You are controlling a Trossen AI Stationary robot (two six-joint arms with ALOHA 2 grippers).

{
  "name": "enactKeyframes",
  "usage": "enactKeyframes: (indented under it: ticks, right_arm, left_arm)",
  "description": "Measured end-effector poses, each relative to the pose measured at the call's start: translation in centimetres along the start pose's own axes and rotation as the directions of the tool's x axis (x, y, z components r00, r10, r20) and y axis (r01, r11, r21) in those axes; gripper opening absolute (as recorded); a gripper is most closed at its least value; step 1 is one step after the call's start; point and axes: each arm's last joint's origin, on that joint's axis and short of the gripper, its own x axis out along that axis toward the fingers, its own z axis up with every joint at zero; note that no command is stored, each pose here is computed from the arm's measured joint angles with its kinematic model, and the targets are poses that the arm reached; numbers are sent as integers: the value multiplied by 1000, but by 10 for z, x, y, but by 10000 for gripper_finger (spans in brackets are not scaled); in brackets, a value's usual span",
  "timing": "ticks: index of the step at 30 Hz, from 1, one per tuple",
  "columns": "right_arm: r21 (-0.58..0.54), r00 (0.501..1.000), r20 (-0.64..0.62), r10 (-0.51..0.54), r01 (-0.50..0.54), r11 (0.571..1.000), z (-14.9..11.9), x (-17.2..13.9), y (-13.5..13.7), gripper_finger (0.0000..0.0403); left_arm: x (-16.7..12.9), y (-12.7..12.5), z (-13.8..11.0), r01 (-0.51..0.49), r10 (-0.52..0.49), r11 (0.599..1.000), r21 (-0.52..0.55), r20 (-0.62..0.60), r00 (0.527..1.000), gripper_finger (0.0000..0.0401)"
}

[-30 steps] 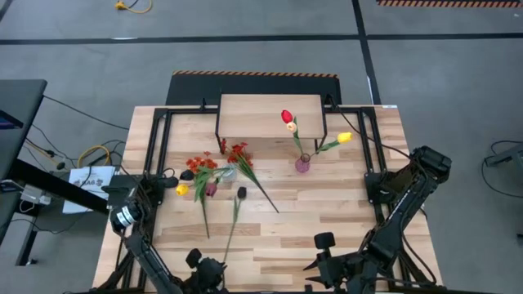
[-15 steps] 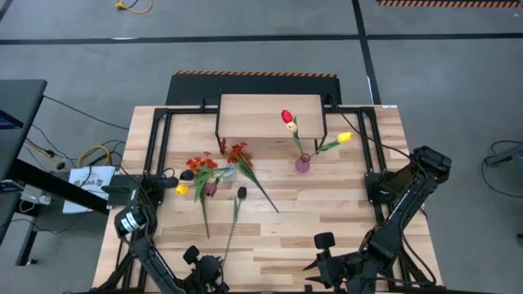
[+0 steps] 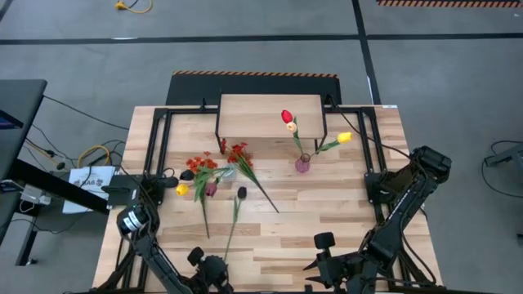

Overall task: Pick and place flowers into a vace then onto a shelf
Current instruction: Put the black flower into the purple vase

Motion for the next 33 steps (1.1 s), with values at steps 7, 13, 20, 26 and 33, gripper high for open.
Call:
enactKeyframes:
  ticks: [7,13,20,26,33]
  right_arm:
    - [0,1000,0,0,0,1000,0,0,0,102]
    - [0,1000,0,0,0,1000,0,0,0,102]
    - [0,1000,0,0,0,1000,0,0,0,102]
    - [0,1000,0,0,0,1000,0,0,0,102]
    - [0,1000,1,-1,1,1000,0,0,0,102]
  left_arm:
    - [5,-2,3,-26,25,1000,-13,-88,996,173]
    - [13,-1,2,-38,33,998,-40,-130,991,176]
    - [18,1,-2,-50,35,996,-73,-194,980,146]
    - [19,0,-3,-36,20,996,-76,-200,980,33]
    - [17,-1,-6,-20,5,997,-77,-190,982,11]
